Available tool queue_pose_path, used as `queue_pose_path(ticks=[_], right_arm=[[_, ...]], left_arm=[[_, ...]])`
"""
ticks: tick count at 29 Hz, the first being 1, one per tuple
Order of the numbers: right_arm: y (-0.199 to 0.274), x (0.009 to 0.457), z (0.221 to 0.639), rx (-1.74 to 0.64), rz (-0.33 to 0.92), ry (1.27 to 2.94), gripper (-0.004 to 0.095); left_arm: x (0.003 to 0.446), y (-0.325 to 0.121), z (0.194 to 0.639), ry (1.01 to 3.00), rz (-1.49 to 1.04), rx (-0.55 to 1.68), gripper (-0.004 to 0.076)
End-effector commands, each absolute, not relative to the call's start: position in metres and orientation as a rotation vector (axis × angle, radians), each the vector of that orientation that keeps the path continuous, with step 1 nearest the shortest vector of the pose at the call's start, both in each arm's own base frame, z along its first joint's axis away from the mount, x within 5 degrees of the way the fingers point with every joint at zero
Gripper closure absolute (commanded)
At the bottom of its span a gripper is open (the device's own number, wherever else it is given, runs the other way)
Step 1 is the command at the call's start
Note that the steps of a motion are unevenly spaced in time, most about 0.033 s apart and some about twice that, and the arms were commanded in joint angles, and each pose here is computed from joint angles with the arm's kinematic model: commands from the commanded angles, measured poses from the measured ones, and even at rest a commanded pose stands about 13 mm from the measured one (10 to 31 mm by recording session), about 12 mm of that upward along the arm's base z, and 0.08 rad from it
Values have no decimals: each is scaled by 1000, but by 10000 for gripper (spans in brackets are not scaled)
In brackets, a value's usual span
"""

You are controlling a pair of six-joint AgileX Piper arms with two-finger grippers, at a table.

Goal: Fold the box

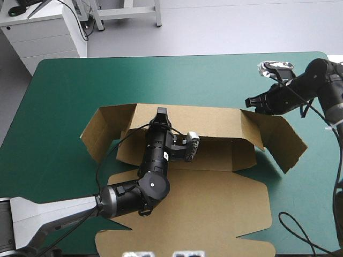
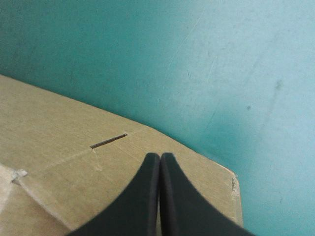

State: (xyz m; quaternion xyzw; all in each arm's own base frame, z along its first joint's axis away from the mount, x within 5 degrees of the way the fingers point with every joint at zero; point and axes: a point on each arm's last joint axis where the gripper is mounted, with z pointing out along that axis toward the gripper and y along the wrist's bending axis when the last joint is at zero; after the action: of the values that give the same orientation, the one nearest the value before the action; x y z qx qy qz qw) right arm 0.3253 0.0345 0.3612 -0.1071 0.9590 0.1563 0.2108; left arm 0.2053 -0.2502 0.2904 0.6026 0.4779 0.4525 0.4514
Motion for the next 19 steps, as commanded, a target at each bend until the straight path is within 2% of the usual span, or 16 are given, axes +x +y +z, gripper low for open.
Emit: queue_pose_path(ticks=[1,5,19], right_arm=[[33,292,381,-316,397,2619,922],[30,278,381,-321,361,2624,922],[31,268,373,-308,376,2654,922]], left_arm=[[204,-245,319,1098,1183,1374,731],[204,-245,319,1098,1183,1374,731],[204,-244,319,1109,1193,1365,731]])
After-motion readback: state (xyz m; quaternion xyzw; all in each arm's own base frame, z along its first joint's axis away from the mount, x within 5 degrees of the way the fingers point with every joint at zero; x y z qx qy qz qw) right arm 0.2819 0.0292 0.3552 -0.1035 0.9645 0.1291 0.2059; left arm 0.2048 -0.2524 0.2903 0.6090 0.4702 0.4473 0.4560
